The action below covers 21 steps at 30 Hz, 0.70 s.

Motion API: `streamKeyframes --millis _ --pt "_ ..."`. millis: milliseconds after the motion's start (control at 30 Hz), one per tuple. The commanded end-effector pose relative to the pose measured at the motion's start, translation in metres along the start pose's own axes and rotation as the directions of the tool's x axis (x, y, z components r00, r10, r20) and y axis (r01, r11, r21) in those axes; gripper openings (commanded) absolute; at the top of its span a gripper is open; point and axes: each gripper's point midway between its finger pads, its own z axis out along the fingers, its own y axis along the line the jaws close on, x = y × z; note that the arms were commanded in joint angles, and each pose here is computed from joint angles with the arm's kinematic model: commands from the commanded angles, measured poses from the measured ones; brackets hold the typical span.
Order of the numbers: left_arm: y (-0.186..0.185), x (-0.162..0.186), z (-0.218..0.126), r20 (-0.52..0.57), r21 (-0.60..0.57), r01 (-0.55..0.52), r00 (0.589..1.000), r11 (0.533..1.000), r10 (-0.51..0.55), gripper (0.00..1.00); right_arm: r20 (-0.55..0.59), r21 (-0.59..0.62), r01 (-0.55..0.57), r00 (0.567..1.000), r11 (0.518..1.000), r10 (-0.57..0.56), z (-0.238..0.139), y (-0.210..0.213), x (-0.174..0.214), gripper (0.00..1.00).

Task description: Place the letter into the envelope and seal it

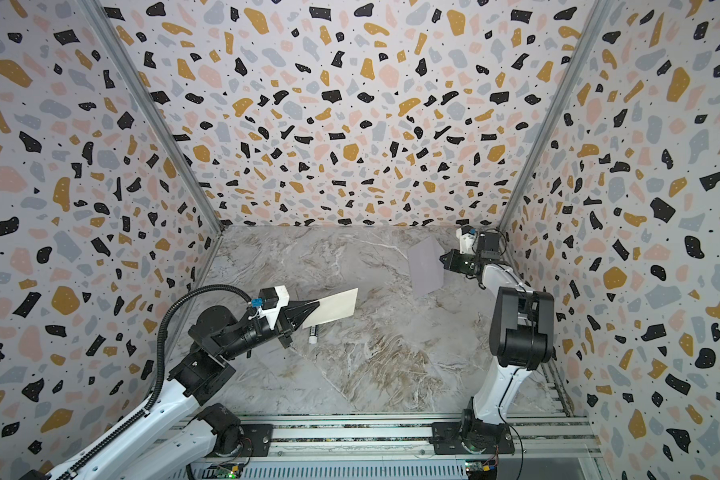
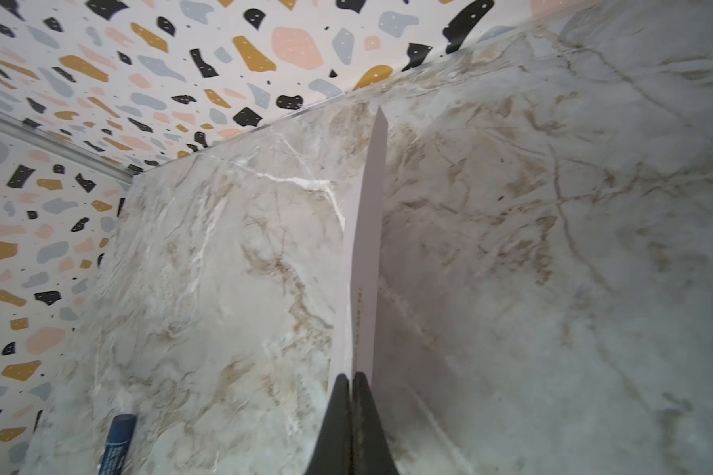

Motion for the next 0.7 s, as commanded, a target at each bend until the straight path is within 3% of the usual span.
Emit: streamKeyframes --millis 0,167,367,667 --pt "0.014 -0.023 -0.001 0.078 -0.07 0.086 0.994 0.994 -0.081 0.0 0.065 -0.061 -0.05 0.996 0.997 0.054 -0.012 0.042 0.014 0.0" --pt "0.028 -0.027 0.001 0.112 -0.126 0.238 0.968 0.963 -0.224 0.0 0.091 -0.125 -0.103 0.989 0.987 0.115 -0.023 0.085 0.056 0.0" --pt "0.032 -0.03 0.001 0.136 -0.139 0.288 0.953 0.948 -0.27 0.0 0.098 -0.151 -0.116 0.986 0.982 0.132 -0.026 0.125 0.101 0.0" --pt "0.042 -0.028 0.0 0.164 -0.174 0.386 0.918 0.906 -0.36 0.0 0.08 -0.111 -0.214 0.972 0.971 0.223 -0.02 0.13 0.149 0.0"
